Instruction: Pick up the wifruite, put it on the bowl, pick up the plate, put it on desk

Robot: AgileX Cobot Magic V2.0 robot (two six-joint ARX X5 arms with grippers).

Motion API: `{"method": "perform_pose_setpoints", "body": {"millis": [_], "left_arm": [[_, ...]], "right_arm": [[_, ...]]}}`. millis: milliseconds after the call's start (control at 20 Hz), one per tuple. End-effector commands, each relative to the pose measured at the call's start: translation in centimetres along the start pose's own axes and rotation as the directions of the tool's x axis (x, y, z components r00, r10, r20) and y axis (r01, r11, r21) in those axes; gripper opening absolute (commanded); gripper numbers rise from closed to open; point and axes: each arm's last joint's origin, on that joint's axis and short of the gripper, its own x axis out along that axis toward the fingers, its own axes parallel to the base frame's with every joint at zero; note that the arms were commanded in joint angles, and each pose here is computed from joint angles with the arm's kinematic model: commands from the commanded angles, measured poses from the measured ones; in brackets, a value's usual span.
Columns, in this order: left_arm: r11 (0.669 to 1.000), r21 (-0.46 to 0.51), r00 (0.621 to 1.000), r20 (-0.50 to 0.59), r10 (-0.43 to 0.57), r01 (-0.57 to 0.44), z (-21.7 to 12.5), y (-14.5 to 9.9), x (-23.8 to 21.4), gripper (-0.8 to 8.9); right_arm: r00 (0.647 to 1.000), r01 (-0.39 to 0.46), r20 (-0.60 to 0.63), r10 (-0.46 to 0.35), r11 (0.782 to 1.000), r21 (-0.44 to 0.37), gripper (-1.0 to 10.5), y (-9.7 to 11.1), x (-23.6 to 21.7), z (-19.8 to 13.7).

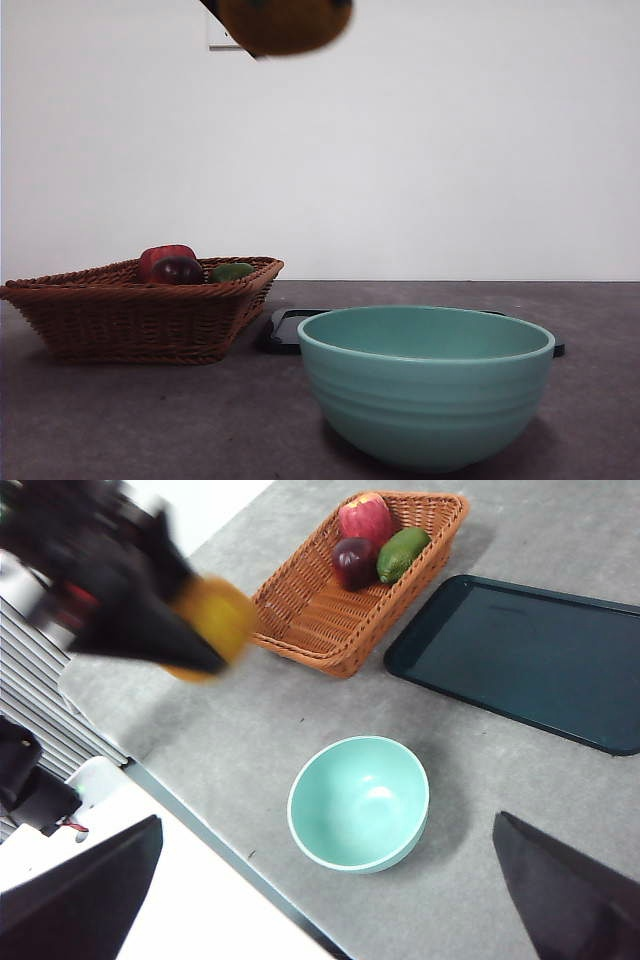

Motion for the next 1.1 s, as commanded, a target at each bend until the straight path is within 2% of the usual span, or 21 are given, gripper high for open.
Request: {"method": "perform_pose_setpoints", "body": {"millis": [50,350,550,1100], "left_arm": [[1.0,0.028,1.0,-0.026,-0.011,0.012,0.9,-1.6,2.2,2.36],[0.997,0.083,0.992,-0.126,0.002,0.008,1.7,-4.2,9.1,2.36],[0.995,0.101,0.979,-0.2,0.029,-0.009,1.6,-4.8,12.9,2.36],[0.994,0.112,0.975,-0.217,0.041,-0.017,1.8,-5.1,17.2,2.36]], "right_arm": [[1.0,0.02,0.02,-0.02,1.0,-0.012,5.7,0.7,-1.1,0.3],[0.998,0.045,0.035,-0.044,0.999,-0.025,5.7,1.4,-2.4,0.4],[0.998,0.045,0.035,-0.044,0.999,-0.024,5.7,1.4,-2.4,0.4],[0.998,0.049,0.036,-0.048,0.998,-0.031,5.7,1.4,-2.4,0.4]]}}
